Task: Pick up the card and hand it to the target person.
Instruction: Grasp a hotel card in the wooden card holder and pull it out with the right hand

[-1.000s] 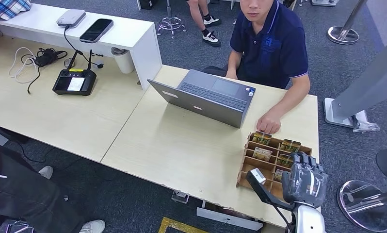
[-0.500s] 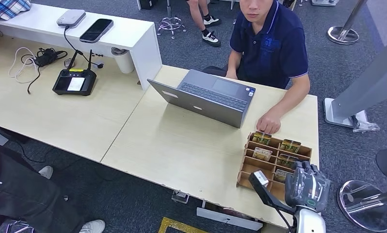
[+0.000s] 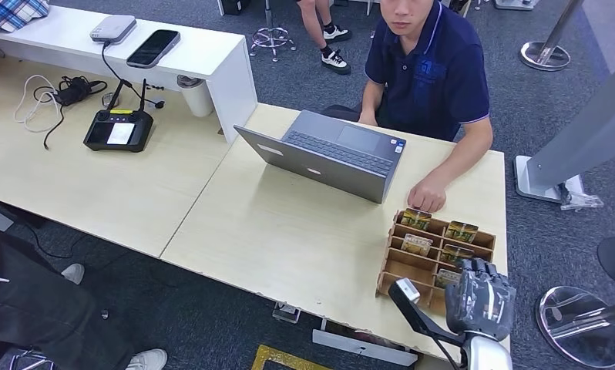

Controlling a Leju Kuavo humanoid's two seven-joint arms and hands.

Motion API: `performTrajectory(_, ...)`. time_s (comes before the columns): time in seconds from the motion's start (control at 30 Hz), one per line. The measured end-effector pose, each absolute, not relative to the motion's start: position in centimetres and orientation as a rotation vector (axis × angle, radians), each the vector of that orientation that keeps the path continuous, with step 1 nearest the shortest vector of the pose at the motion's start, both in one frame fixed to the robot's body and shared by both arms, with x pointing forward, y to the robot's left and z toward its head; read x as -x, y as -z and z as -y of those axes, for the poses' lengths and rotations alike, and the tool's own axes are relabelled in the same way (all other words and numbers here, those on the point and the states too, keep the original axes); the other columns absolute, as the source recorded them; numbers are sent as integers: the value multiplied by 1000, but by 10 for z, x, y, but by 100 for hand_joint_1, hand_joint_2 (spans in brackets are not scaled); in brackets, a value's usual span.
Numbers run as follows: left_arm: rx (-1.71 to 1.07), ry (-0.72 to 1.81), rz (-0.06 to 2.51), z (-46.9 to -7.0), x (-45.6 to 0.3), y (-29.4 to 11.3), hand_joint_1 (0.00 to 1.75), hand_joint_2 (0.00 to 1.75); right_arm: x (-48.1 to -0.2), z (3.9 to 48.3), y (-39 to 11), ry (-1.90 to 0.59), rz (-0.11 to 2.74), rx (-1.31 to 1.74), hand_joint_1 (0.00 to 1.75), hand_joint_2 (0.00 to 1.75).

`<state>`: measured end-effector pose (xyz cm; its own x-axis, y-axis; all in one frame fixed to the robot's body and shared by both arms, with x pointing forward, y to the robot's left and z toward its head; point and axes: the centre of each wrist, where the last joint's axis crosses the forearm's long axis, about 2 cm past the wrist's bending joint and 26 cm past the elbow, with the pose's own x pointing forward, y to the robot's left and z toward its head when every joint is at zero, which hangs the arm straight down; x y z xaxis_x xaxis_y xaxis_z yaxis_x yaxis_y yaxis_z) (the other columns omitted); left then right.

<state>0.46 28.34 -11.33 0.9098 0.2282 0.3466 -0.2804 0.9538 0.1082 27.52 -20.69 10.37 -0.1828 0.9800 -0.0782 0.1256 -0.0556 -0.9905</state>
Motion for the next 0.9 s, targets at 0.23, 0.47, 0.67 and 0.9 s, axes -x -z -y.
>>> performTrajectory(0.23, -159, -269, 337, -283, -5, 113, 0, 0, -276, 202, -100, -1355, 1407, 1232, 92, 175)
performTrajectory(0.47, -158, -274, 336, -283, -4, 113, 0, 0, -277, 203, -96, -1360, 1389, 1230, 91, 175)
performTrajectory(0.67, -156, -268, 336, -283, -4, 113, 0, 0, -277, 203, -95, -1346, 1374, 1240, 103, 175)
performTrajectory(0.9, -157, -265, 335, -283, -4, 113, 0, 0, -277, 203, -96, -1329, 1374, 1252, 175, 175)
